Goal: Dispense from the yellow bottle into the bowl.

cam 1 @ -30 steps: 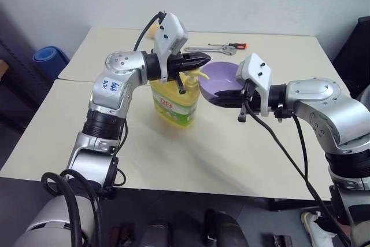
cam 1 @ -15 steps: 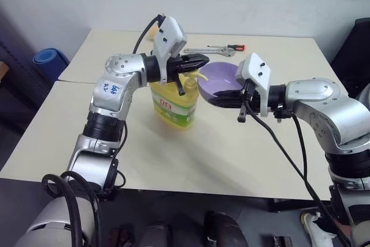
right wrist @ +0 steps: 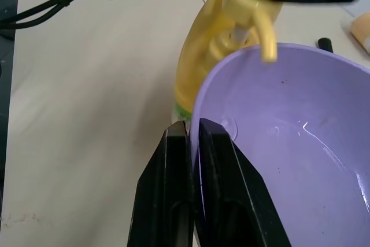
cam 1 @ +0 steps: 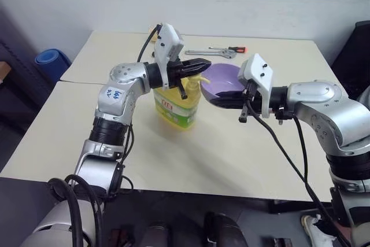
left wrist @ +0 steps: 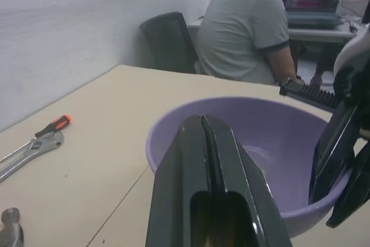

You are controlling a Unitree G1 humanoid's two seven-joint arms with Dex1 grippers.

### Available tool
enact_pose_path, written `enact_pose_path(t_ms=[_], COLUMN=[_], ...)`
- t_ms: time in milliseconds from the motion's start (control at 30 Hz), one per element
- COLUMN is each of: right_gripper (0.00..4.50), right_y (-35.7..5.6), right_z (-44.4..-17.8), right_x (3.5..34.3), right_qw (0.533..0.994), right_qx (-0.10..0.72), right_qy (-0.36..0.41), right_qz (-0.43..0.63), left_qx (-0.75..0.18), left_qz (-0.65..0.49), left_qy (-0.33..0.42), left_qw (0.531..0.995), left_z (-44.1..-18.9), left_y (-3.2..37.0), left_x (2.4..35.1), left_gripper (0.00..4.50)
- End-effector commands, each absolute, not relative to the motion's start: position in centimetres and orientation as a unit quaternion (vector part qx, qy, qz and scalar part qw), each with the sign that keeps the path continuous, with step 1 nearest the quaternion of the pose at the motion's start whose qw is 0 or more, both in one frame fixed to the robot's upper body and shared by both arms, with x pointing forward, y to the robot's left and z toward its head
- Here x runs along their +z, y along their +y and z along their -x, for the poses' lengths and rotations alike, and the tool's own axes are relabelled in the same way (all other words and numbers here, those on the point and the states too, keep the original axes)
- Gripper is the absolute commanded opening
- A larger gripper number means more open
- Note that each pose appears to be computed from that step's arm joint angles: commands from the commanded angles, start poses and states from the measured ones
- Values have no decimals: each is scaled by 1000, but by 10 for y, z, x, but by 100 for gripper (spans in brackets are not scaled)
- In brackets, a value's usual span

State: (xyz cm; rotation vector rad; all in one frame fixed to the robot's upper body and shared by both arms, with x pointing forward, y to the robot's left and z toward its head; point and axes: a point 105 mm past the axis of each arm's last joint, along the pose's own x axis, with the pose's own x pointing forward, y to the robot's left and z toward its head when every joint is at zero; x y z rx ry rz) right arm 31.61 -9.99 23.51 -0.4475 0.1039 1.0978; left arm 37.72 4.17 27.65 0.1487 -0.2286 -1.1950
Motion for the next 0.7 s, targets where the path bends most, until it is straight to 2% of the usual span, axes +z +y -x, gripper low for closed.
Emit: enact_pose_path(t_ms=[33, 167, 267, 400, 533, 567, 600, 700], right_gripper=[0, 0, 0, 0, 0, 0, 0, 87], right_y=[-118, -151, -175, -210, -224, -226, -228, -231], right_z=[-315, -317, -324, -334, -336, -336, -334, -334], right_x=[244, 220, 197, 151, 122, 114, 106, 98], right_qw=[838, 850, 866, 882, 886, 887, 891, 896], right_qx=[495, 471, 444, 398, 393, 395, 397, 397], right_qy=[25, 40, 32, 43, 46, 49, 59, 56], right_qz=[230, 231, 228, 248, 241, 234, 213, 190], left_qx=[-568, -560, -566, -549, -505, -489, -471, -457], left_qz=[-40, -32, -67, -113, -120, -113, -106, -110], left_qy=[-177, -230, -221, -158, -111, -102, -99, -66], left_qw=[803, 795, 792, 813, 848, 859, 870, 880], left_z=[-367, -356, -343, -328, -319, -317, -315, -306], left_y=[53, 91, 118, 163, 192, 199, 205, 211], left_x=[316, 336, 322, 268, 227, 217, 210, 184], left_gripper=[3, 3, 3, 3, 3, 41, 58, 145])
